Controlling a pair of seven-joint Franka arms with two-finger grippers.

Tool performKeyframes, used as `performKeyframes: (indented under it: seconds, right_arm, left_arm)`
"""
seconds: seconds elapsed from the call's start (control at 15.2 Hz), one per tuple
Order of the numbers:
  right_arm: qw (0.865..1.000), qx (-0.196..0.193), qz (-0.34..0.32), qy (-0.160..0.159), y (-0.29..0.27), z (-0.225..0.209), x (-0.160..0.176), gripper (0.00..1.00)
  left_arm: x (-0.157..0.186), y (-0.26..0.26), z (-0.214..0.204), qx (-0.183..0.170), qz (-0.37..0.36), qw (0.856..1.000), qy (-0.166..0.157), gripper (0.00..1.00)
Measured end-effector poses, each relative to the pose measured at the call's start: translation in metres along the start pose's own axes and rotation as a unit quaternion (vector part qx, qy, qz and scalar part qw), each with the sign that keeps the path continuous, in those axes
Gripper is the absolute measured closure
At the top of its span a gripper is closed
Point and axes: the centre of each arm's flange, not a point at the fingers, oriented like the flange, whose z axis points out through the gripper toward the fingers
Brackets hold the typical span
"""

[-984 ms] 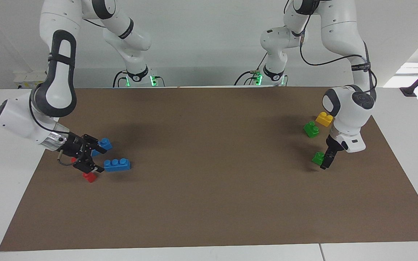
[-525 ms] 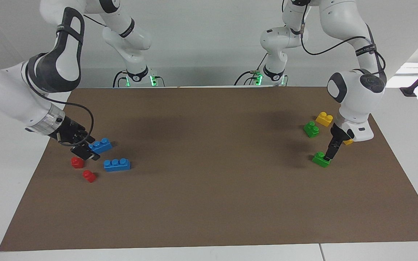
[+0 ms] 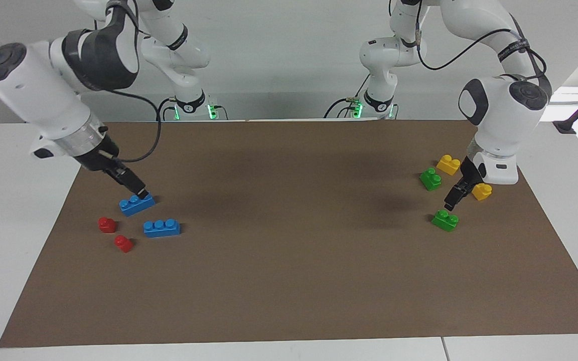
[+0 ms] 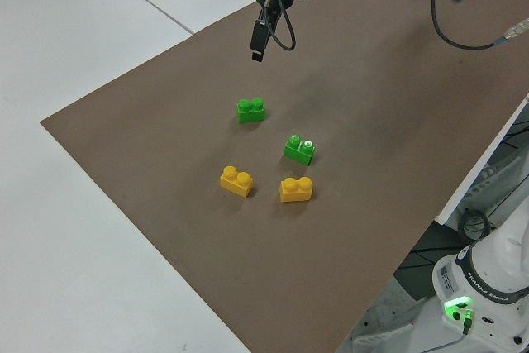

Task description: Remove green block with left arm and hold with right

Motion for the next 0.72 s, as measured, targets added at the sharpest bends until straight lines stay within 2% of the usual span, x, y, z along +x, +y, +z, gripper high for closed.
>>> performKeyframes:
  seconds: [0.2, 0.39, 0.72]
  right_arm:
    - [0.997, -0.012, -0.074, -0.012, 0.008, -0.020, -0.019, 0.00]
    - [0.993, -0.022, -0.114, -0.024, 0.012, -0.030, -0.034, 0.00]
    - [0.987, -0.049, -0.151, -0.031, 0.025, -0.025, -0.036, 0.00]
  left_arm:
    - [-0.012, -0.003, -0.024, 0.004, 0.073, 0.997, -0.008, 0.00]
    - [-0.027, -0.008, -0.052, 0.007, 0.125, 0.992, -0.015, 0.00]
    - [-0.043, -0.011, -0.075, 0.009, 0.139, 0.990, -0.019, 0.00]
